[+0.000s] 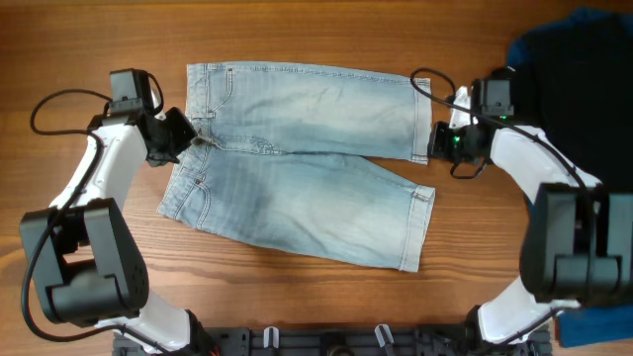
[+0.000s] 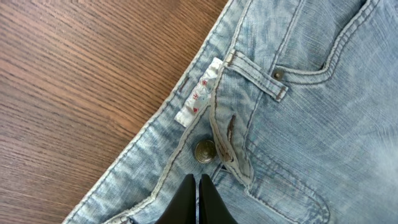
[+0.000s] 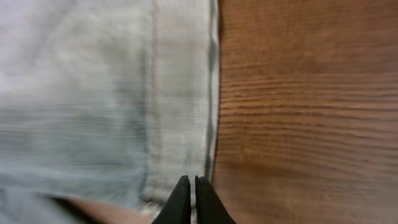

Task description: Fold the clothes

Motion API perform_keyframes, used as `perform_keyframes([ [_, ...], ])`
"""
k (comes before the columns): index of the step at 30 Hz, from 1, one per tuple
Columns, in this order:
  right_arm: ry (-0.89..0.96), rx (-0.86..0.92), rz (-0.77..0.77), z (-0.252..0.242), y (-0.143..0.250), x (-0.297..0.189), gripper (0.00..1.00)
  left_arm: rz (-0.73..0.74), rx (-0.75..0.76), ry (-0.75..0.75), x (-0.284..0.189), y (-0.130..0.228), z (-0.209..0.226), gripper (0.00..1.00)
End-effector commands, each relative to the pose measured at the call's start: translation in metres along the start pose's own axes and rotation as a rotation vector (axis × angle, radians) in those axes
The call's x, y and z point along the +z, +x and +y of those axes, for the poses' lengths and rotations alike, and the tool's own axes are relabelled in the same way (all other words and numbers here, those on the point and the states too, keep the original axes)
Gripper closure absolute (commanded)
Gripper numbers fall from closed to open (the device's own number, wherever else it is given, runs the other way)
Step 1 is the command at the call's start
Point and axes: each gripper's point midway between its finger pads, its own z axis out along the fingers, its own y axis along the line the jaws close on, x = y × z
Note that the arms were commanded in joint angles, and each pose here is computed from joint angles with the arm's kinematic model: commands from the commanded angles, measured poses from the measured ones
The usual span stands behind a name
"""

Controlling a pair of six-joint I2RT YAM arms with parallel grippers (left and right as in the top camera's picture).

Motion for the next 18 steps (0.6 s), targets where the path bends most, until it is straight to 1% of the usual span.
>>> perform_keyframes([
  [1,-0.109,-0.001,0.055,0.012,0.015,0.025,0.96,-0.008,0.034,0.011,-0.004,-0.001,0.0,0.96],
  [4,-0.108,-0.017,0.046,0.012,0.012,0.027,0.96,0.002,0.045,0.007,-0.004,0.002,0.0,0.96],
  [6,-0.08,-0.02,0.035,0.008,0.009,0.025,0.96,0.02,0.086,0.005,-0.003,0.006,0.0,0.96],
  [11,0.065,-0.013,0.036,-0.01,0.005,0.001,0.96,0.034,0.085,-0.001,-0.004,0.01,0.002,0.96],
  [14,0.168,0.02,0.02,-0.023,0.001,-0.017,0.96,0.036,0.084,-0.002,-0.004,0.01,0.002,0.96],
  [18,0.169,0.003,0.013,-0.022,0.0,-0.022,0.96,0.026,0.086,0.003,-0.004,0.008,0.001,0.96],
])
